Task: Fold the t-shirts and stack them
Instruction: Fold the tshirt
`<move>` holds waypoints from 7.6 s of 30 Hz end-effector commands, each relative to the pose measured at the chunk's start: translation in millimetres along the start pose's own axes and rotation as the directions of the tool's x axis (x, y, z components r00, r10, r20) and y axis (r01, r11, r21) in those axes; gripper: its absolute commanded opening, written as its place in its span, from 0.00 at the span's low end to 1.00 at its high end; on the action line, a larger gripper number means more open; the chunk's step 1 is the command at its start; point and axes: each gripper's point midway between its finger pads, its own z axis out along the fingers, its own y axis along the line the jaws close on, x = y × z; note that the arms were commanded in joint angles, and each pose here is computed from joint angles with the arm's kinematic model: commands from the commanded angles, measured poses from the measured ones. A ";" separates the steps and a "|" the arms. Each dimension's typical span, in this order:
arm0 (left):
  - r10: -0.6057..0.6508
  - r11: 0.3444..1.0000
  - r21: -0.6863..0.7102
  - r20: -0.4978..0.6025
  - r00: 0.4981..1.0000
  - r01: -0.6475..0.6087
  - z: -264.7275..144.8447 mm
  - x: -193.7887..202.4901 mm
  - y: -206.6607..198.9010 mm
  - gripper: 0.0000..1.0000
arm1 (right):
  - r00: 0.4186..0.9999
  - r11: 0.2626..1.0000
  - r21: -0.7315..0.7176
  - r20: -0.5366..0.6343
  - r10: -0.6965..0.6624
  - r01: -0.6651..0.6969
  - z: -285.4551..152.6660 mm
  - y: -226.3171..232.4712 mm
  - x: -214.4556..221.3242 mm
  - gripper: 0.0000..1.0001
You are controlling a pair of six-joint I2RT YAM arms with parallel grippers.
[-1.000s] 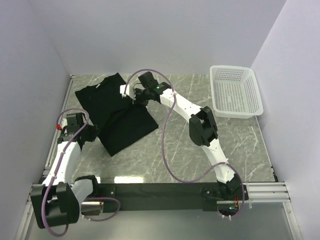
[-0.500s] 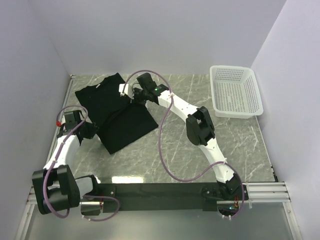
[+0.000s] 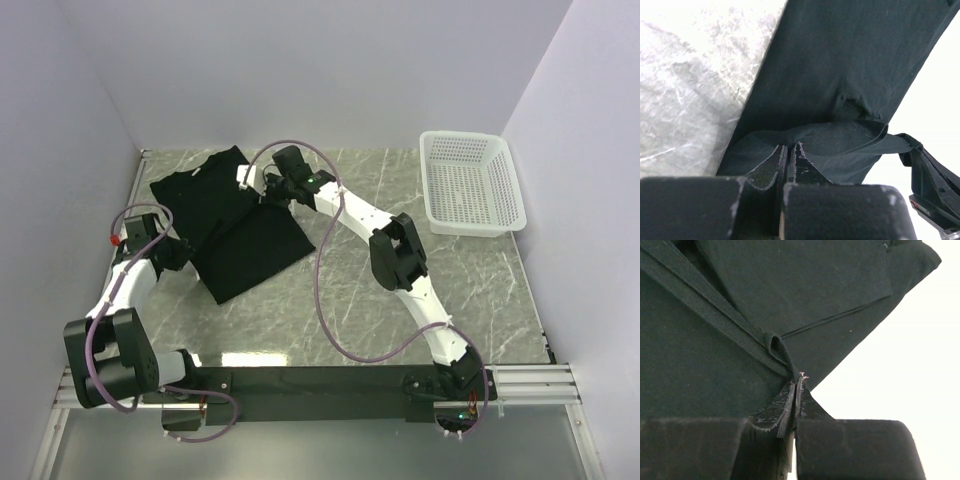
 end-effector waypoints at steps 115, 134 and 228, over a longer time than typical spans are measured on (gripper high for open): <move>0.018 0.994 -0.100 -0.231 0.973 -0.042 -11.8 95.6 96.4 0.01 | 0.884 0.746 -0.509 0.071 -0.461 0.430 -77.8 134.4 86.5 0.61; 0.018 0.999 -0.040 -0.307 0.952 -0.032 -30.1 107.5 82.0 0.01 | 0.894 0.769 -0.528 -0.040 -0.446 0.360 -76.4 140.8 104.0 0.02; 0.288 0.952 0.175 -0.238 0.928 -0.250 34.1 10.0 -101.5 0.01 | 0.954 0.958 0.038 -0.084 0.287 -0.285 -102.4 -40.4 72.6 0.00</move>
